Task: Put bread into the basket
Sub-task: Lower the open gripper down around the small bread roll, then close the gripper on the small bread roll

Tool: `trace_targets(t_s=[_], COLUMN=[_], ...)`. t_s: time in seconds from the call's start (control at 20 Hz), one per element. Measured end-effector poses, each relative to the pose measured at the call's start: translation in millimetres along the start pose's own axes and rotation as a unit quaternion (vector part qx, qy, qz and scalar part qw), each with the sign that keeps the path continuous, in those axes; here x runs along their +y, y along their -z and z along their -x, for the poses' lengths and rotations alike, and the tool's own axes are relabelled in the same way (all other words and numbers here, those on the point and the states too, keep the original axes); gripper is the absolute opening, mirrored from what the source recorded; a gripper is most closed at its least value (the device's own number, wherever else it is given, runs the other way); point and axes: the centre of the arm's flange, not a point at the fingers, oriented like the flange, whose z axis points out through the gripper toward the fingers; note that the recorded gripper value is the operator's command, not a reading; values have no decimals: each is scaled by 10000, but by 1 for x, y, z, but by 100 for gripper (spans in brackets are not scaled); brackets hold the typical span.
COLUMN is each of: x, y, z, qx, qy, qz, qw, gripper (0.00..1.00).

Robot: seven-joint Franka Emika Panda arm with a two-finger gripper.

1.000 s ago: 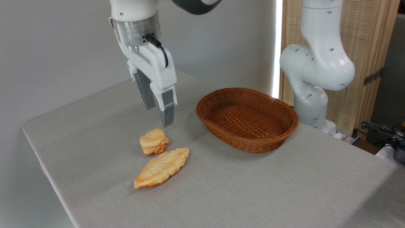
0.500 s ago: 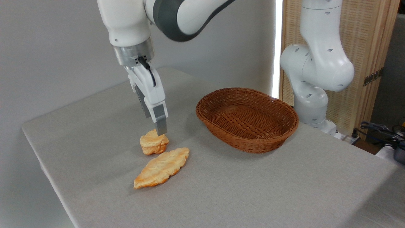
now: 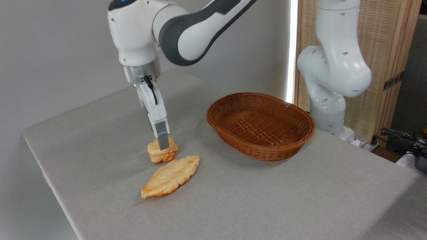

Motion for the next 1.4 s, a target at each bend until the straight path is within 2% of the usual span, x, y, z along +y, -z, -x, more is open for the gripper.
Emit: trace_targets(t_s=[0.25, 0.55, 0.8, 1.4], x=[1, -1, -3, -3], y=[-22, -29, -31, -33], z=[-9, -9, -8, -8], qx=[-41, -85, -174, -194], qy=[-67, -62, -115, -116], qz=[37, 73, 14, 24], qw=[10000, 9999, 9998, 9997], gripper=[100, 97, 67, 67])
